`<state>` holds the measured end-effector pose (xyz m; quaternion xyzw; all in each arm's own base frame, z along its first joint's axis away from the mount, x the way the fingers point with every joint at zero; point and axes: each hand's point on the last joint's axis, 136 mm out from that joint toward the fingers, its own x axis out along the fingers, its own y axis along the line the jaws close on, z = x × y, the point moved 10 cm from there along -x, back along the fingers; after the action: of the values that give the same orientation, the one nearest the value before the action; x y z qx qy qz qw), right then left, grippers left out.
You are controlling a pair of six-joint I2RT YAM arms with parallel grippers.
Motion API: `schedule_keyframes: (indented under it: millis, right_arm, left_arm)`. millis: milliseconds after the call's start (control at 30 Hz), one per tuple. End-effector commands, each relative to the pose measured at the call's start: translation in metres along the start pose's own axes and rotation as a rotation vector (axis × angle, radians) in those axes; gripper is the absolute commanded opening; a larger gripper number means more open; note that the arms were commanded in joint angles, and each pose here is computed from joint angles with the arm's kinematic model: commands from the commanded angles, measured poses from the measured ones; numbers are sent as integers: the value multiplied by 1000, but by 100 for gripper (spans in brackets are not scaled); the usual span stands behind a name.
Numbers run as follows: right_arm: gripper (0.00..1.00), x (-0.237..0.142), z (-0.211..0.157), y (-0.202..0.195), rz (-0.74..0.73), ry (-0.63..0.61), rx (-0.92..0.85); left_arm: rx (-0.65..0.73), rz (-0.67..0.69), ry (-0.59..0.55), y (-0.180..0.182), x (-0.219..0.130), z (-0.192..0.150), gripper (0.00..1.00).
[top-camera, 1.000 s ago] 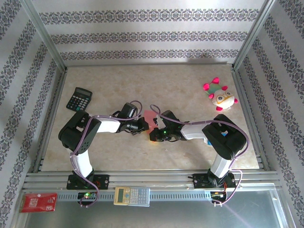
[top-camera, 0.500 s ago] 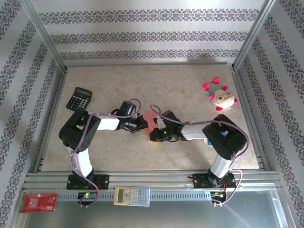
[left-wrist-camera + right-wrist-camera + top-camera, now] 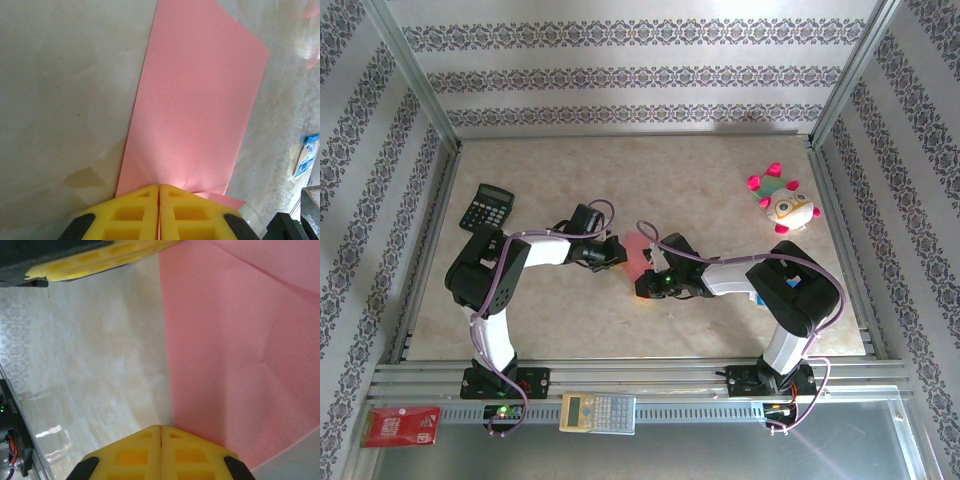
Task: Fold a paper plane with a square sheet of paper (pick it up from the middle)
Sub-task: Third fold the triangle at the center of the table.
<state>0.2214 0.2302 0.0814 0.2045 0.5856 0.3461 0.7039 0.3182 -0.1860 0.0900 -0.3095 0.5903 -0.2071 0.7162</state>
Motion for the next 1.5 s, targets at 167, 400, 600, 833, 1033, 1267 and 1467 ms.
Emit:
schedule_keyframes:
  millis: [167,400,600,833,1033,1267,1467]
  right_arm:
    - [0,1,-50,-49,-239,186,140]
    - [0,0,-44,-43,-209,180,115]
    - [0,3,-41,-42,-203,181,111]
    - [0,0,-38,-39,-194,170,105]
    - [0,-3,-26,-23,-127,156,87]
    - [0,-4,-31,-24,-80,179,139]
    - [0,-6,-47,-29,-81,195,157]
  left_arm:
    - [-37,129,-93,26,-12,28,12]
    - [1,-16,-119,-12,-33,7,13]
    - [21,-109,-76,-32,-22,-18,14]
    - [40,-33,-18,-23,7,-12,13]
    - [30,58,31,3,24,-20,9]
    - [14,156,55,28,30,-31,4]
    - [8,196,70,41,33,-35,0]
